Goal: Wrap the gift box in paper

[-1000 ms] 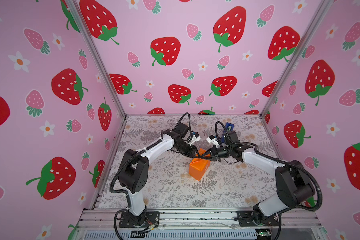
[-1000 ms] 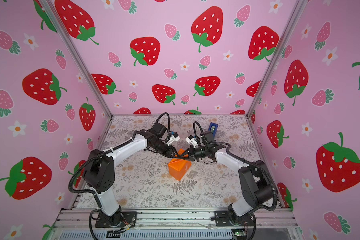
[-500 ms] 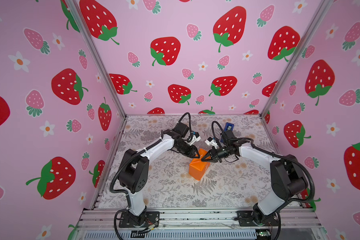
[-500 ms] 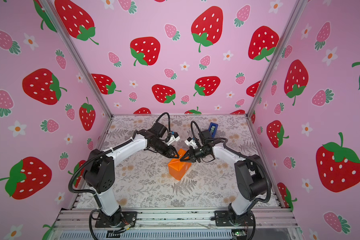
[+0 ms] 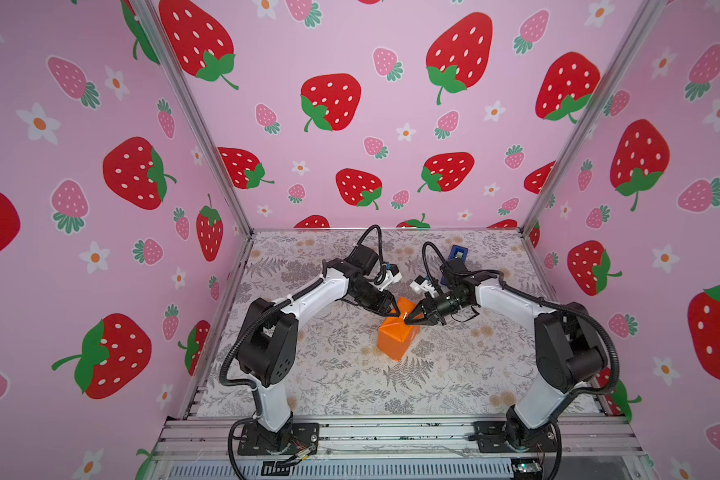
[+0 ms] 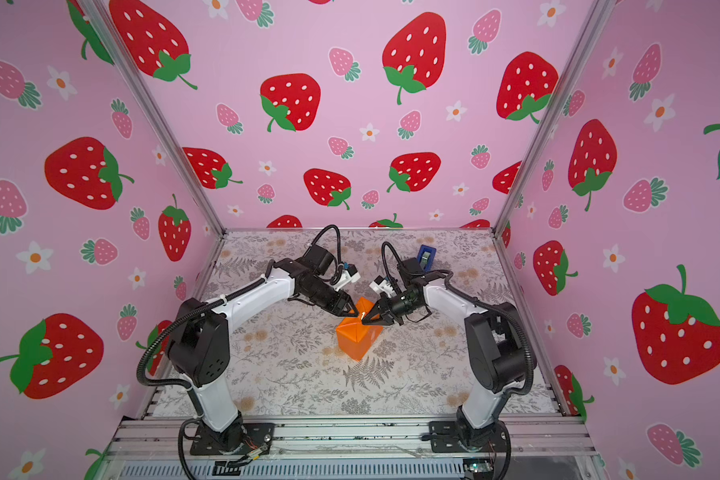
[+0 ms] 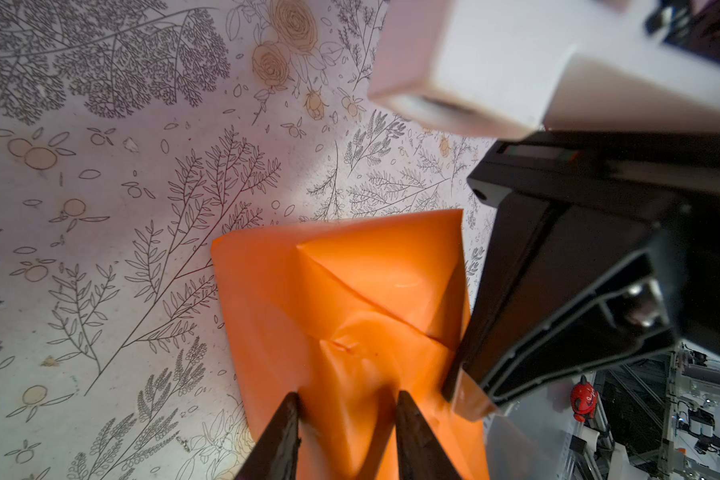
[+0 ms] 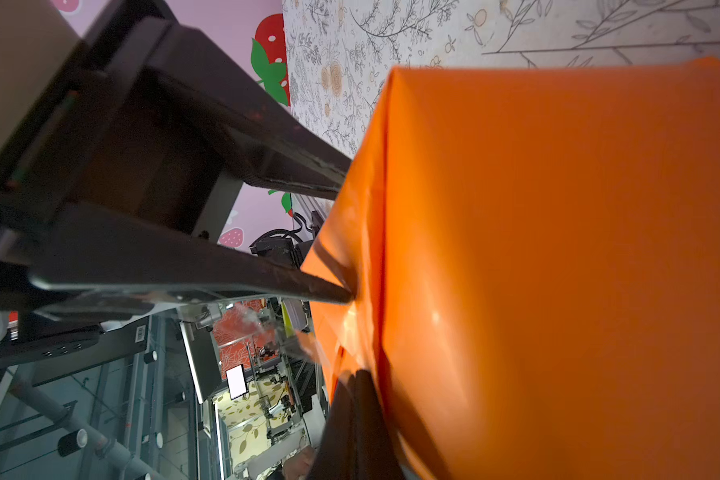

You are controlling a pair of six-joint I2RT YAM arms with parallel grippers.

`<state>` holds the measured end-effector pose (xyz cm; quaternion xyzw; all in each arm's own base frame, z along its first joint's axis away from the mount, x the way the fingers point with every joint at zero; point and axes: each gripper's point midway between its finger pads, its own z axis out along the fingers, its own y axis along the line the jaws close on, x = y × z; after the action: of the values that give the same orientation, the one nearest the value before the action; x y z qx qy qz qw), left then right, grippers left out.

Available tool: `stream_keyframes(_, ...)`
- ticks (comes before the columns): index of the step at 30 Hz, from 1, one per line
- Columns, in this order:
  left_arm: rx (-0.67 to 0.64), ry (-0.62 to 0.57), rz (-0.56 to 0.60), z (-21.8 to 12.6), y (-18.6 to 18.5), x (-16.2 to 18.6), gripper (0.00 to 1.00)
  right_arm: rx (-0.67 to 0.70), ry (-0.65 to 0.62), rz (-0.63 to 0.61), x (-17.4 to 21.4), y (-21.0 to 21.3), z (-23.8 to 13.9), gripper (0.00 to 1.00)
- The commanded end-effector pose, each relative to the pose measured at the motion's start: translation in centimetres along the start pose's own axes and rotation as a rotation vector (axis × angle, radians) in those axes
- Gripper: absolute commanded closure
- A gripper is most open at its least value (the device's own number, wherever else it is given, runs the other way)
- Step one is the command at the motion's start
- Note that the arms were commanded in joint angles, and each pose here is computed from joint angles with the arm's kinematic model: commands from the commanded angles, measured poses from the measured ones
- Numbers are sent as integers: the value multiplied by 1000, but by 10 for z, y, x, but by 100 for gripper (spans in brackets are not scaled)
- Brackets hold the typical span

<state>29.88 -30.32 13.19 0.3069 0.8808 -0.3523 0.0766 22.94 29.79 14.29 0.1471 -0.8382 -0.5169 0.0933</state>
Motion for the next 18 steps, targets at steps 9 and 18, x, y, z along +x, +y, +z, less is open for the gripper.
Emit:
stream_keyframes(9, -117, 31, 16, -17, -2, 13, 59, 63, 63, 130, 18, -47, 1, 100)
stream_keyframes(18, -171, -83, 36, -58, -18, -8, 58, 67, 70, 158, 22, -58, 3, 100)
